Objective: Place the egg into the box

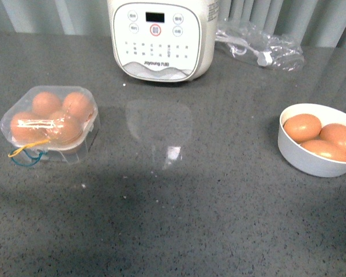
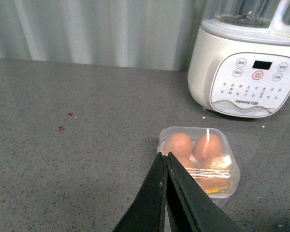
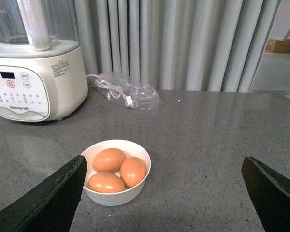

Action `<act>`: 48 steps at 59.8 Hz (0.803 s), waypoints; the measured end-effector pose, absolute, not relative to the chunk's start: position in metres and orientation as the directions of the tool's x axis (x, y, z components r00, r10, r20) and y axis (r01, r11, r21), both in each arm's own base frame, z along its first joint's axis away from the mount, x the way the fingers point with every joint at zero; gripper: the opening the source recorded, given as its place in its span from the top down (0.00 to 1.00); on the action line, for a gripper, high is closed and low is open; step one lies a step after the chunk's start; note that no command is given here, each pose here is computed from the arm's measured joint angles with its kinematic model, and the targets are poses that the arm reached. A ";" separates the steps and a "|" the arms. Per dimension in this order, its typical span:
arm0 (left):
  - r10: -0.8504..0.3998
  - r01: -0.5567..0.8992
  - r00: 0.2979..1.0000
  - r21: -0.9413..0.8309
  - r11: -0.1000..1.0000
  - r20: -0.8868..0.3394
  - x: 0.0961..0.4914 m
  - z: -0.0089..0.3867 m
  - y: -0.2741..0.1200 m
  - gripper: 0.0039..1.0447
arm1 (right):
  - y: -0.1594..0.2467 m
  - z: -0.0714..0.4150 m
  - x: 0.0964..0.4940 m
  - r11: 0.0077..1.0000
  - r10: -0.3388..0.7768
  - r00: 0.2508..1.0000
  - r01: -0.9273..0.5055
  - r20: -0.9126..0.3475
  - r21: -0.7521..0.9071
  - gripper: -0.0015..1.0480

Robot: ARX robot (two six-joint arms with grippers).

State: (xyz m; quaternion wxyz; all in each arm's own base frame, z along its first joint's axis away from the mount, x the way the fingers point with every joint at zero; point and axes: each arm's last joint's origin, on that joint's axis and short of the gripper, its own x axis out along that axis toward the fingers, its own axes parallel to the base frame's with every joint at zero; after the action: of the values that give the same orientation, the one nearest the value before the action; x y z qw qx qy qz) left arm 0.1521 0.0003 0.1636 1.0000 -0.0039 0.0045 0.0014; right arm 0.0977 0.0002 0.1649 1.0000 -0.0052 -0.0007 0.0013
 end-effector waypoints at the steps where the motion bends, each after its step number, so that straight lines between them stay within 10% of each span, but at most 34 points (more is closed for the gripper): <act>1: 0.003 -0.003 1.000 -0.008 1.000 -0.006 0.151 0.164 0.000 0.97 | 0.000 0.165 0.098 1.000 0.003 1.000 -0.003 0.001 -0.010 0.07; 48: 0.001 -0.001 1.000 -0.008 1.000 0.031 0.118 0.176 0.000 0.97 | 0.000 0.165 0.098 1.000 0.003 1.000 -0.003 0.001 -0.010 0.07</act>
State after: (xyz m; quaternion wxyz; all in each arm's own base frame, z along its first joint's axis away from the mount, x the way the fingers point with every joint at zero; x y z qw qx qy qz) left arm 0.1183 0.0001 0.1764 0.9999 -0.0039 -0.0157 0.0005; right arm 0.0977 0.0002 0.1649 1.0000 -0.0051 -0.0007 0.0013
